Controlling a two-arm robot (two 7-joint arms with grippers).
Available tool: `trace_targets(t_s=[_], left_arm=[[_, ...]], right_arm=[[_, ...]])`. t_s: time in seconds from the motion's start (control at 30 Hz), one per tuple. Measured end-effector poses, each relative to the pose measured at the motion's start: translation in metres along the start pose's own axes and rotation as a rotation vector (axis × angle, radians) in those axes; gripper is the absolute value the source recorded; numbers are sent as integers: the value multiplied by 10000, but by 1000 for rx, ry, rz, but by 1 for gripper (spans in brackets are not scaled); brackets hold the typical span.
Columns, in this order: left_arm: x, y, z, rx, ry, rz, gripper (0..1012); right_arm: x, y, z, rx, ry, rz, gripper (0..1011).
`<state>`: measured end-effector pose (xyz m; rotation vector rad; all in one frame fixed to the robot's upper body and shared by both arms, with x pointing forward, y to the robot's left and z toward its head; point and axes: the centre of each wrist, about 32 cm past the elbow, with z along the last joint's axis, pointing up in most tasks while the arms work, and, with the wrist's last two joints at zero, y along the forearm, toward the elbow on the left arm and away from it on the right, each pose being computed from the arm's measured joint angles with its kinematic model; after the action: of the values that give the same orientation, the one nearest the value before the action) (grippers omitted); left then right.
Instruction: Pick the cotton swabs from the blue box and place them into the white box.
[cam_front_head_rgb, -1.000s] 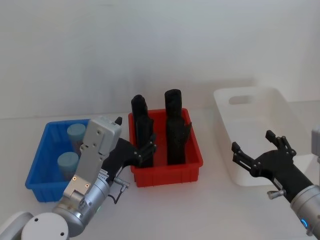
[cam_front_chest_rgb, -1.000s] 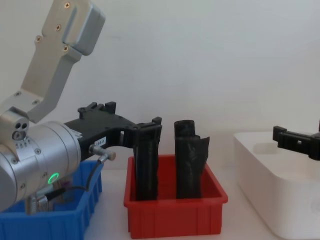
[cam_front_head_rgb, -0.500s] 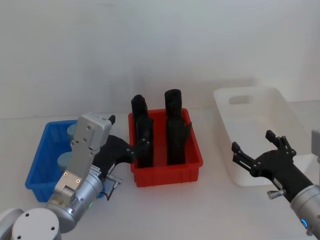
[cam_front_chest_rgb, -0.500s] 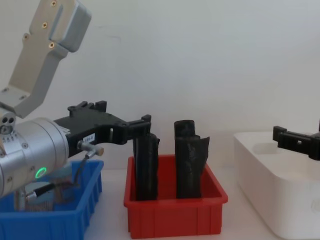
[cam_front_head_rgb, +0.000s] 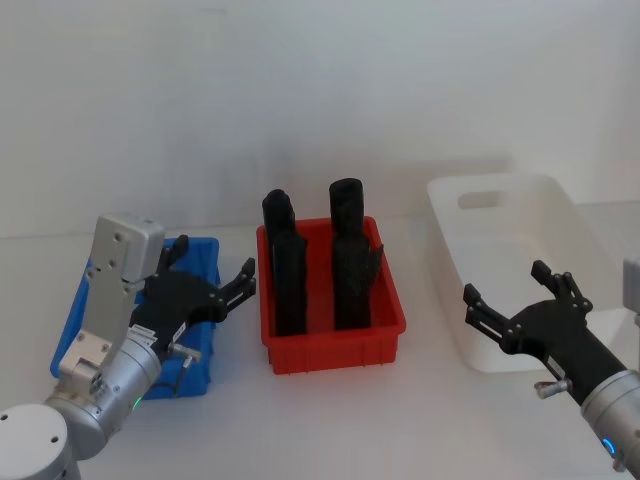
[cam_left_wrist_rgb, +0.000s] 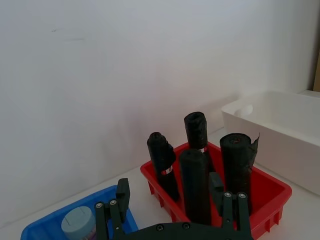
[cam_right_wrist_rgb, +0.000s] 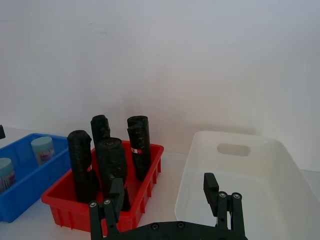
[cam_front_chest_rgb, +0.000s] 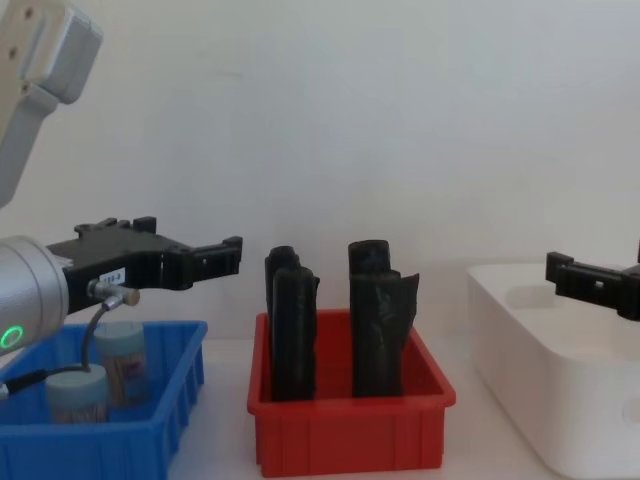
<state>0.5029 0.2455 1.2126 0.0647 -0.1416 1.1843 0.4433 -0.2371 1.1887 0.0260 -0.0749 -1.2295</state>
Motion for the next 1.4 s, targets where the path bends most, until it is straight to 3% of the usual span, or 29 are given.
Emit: trace_targets(t_s=[0.4, 0.57, 0.97, 1.03, 1.4], left_arm=[[260, 90, -118, 89, 59, 45, 1000], [345, 113, -182, 124, 68, 60, 999], [521, 112, -306, 195, 71, 79, 1000], [574, 98, -330, 211, 66, 82, 1000], [740, 24, -413, 263, 53, 83, 1000]], right_arm=[[0, 0, 0, 0, 0, 0, 1002], [0, 0, 0, 0, 0, 0, 1002], [0, 0, 0, 0, 0, 0, 1002], [0, 0, 0, 0, 0, 0, 1002], [0, 0, 0, 0, 0, 0, 1002]])
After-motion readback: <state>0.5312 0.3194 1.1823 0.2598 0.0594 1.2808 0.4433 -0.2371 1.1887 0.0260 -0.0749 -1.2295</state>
